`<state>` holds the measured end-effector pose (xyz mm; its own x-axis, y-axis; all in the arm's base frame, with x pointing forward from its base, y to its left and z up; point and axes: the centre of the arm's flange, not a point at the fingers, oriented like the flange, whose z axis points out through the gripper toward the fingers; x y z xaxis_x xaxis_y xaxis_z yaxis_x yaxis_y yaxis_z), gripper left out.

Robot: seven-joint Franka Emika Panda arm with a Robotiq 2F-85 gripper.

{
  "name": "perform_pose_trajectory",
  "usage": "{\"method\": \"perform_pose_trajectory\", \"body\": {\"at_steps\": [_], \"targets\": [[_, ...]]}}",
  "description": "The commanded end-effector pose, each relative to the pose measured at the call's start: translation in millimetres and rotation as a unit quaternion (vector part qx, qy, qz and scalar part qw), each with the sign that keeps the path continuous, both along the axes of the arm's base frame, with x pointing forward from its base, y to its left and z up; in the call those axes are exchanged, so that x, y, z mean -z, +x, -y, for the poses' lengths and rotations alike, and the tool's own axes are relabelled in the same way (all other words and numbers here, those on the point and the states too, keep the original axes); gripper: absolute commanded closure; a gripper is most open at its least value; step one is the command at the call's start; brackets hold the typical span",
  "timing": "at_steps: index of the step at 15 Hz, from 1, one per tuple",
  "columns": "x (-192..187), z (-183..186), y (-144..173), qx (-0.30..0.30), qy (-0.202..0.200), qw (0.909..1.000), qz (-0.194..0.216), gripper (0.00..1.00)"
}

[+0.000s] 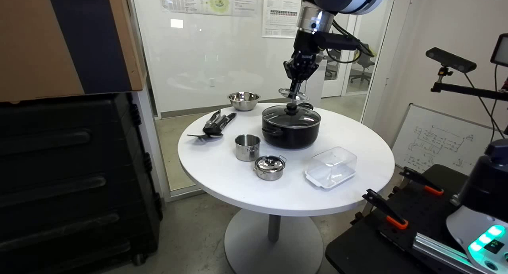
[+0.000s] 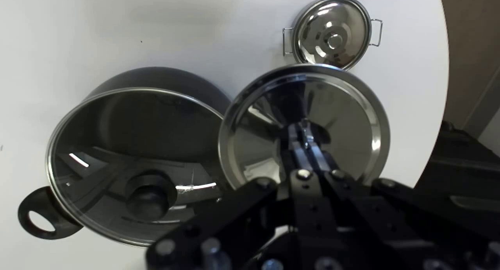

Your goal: Take the silver lid from the table and put it on the silver pot

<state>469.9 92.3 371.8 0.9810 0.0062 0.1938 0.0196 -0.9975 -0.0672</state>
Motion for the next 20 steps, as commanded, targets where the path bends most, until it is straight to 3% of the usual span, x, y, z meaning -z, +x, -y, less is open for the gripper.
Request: {"method": "perform_pose_trajectory", "body": {"at_steps": [1,8,20], "targets": [[1,0,1,0.0,0.0,1.0,0.0,0.98],[10,-3,10,0.009,0.007,0.9999,-0.004,1.0],[59,-80,93,-0.039,-0.011,0.9989,-0.021,1.0]]}}
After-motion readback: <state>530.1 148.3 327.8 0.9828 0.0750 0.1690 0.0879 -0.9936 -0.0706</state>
